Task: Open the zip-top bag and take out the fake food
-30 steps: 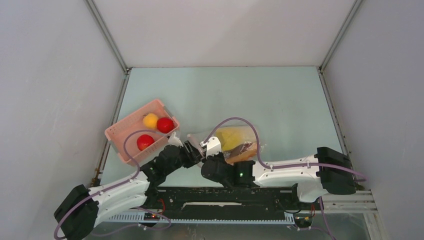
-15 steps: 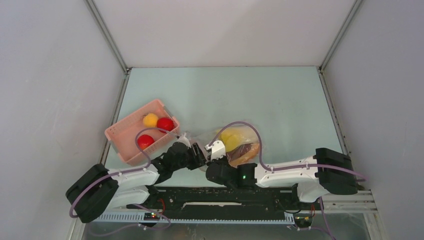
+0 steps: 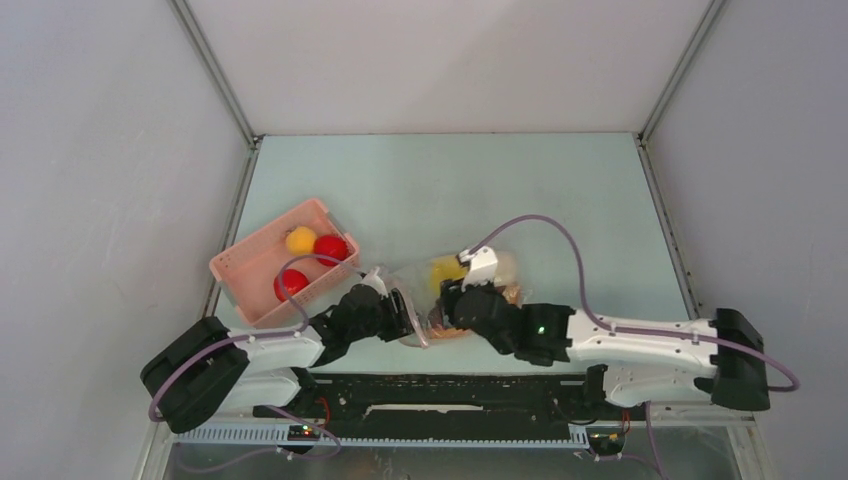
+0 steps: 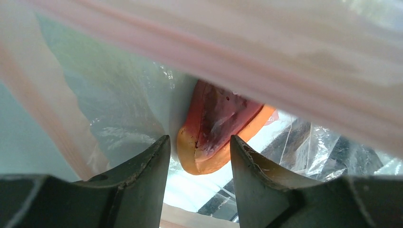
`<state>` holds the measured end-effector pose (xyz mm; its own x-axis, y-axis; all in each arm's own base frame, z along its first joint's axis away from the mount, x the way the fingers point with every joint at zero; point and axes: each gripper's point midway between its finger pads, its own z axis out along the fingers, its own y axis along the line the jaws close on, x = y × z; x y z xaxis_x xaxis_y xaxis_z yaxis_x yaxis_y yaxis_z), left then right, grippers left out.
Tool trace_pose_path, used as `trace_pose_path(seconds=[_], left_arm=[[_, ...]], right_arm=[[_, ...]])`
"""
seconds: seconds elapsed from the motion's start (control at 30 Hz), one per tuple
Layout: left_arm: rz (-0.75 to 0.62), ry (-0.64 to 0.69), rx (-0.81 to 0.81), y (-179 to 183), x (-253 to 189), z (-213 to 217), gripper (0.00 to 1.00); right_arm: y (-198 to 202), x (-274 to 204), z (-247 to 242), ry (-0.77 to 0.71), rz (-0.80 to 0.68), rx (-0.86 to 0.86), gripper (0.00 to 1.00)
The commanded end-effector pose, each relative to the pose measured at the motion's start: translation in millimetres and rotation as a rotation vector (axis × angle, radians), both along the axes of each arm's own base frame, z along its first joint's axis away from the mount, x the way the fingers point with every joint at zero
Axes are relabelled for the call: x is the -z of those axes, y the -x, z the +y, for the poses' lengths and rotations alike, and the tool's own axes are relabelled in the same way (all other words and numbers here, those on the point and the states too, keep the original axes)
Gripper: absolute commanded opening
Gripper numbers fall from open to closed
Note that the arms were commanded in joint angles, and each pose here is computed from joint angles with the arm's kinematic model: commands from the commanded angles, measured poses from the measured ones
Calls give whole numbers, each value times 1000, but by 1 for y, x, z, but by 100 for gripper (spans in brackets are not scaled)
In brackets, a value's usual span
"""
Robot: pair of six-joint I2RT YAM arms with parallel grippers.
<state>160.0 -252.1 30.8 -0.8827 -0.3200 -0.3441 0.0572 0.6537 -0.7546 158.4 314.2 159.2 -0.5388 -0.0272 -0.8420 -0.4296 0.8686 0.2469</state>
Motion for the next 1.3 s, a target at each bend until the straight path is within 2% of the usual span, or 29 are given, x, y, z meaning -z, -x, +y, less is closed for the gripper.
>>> trace_pose_path(seconds=[0.0, 0.17, 0.33, 0.67, 1.0, 1.13, 1.27], left_arm=[[-54, 40, 38, -7, -21, -16, 54], [-51, 40, 45, -5, -22, -18, 54], [-49, 35, 50, -4, -22, -18, 54], [-35, 40, 60, 0, -22, -23, 55], [-25, 82, 84, 1, -30, -38, 54], [-23, 112, 77, 2, -34, -42, 47], [-36, 120, 65, 0, -39, -41, 32]], right_arm=[[-30, 10, -61, 57, 21, 135, 60], [-58, 27, -113, -11, 87, 245, 63], [-68, 61, -142, -85, 174, 297, 64], [-59, 120, -134, -228, 362, 240, 58], [-53, 133, -126, -267, 407, 220, 50], [-52, 133, -126, -274, 407, 223, 46], [-52, 132, -128, -278, 402, 230, 40]])
